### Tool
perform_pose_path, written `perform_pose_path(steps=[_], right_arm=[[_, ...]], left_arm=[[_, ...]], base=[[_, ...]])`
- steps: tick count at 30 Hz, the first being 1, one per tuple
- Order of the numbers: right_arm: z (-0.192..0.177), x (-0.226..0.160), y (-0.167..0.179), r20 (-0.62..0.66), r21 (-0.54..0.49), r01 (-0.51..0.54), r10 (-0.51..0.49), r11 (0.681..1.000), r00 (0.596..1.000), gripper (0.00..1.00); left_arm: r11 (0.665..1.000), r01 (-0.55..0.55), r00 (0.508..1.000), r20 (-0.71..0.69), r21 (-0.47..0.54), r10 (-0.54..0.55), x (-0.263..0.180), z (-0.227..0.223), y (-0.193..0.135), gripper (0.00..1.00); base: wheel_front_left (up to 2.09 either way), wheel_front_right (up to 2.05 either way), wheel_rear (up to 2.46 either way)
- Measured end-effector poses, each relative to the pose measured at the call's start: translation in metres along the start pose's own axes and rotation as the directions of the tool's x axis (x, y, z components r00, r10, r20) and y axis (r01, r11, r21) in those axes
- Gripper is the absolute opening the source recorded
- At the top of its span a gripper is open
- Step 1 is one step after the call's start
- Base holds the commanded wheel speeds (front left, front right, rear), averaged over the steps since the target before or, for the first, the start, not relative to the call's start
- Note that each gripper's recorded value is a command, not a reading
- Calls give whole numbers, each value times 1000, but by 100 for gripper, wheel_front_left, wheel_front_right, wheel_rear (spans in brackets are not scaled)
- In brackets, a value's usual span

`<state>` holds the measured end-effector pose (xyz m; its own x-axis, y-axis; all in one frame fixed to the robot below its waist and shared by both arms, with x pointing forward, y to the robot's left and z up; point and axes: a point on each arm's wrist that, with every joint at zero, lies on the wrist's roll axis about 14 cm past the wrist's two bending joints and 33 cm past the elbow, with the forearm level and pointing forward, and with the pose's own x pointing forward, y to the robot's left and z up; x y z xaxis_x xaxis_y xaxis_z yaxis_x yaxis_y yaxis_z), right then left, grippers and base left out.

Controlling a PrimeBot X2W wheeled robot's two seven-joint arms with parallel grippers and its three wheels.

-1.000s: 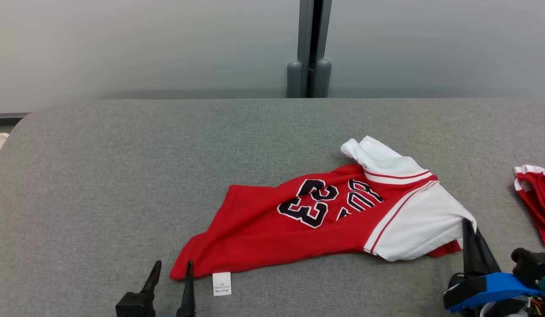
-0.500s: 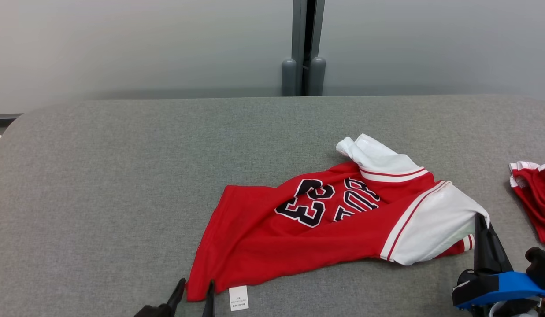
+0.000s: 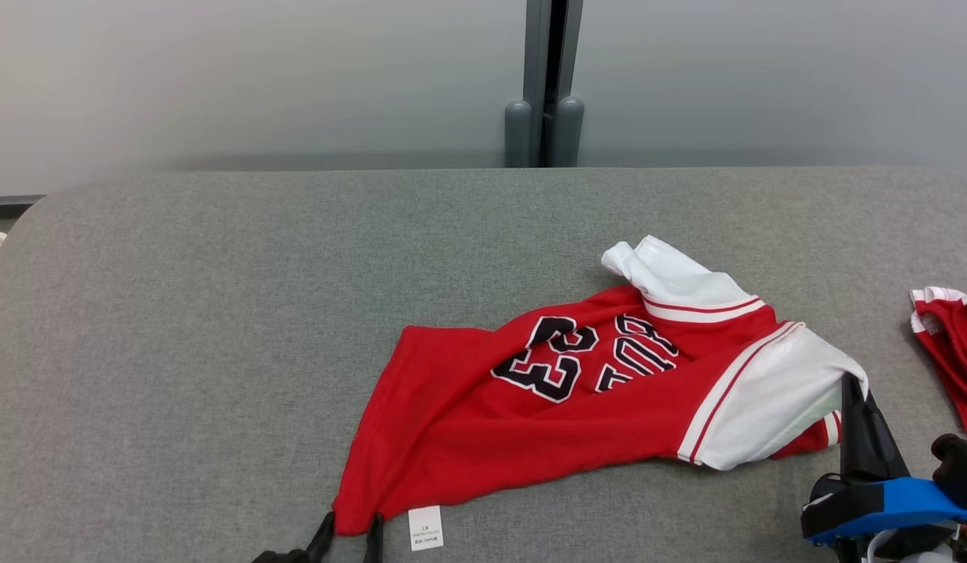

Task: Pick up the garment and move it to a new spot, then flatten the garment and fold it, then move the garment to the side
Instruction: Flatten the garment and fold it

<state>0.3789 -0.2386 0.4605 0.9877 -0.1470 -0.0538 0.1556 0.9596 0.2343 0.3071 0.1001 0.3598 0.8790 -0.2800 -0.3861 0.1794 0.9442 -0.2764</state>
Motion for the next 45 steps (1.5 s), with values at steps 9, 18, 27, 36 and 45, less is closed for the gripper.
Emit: perform_pose_path(steps=[9, 18, 27, 36, 45], right_arm=[[7, 2, 0, 23, 14, 3, -3, 1000, 1000, 0], [117, 27, 34, 342, 48, -101, 79, 994, 937, 0], [290, 8, 87, 711, -106, -271, 263, 957, 652, 0], [376, 0, 117, 765, -264, -280, 377, 923, 522, 0], [348, 97, 118, 647, -353, -184, 381, 917, 660, 0]], left_arm=[[1000, 0, 1000, 5, -2, 0, 4, 3, 1, 0], [990, 91, 902, 412, 112, -129, 17, 153, -26, 0], [899, 52, 572, 725, 435, -384, -35, 354, -60, 0], [836, -28, 541, 712, 547, -448, -48, 437, -74, 0], [870, -26, 654, 666, 492, -358, 44, 438, -47, 0]], base=[[0, 0, 0], [0, 0, 0], [0, 0, 0], [0, 0, 0], [0, 0, 0]])
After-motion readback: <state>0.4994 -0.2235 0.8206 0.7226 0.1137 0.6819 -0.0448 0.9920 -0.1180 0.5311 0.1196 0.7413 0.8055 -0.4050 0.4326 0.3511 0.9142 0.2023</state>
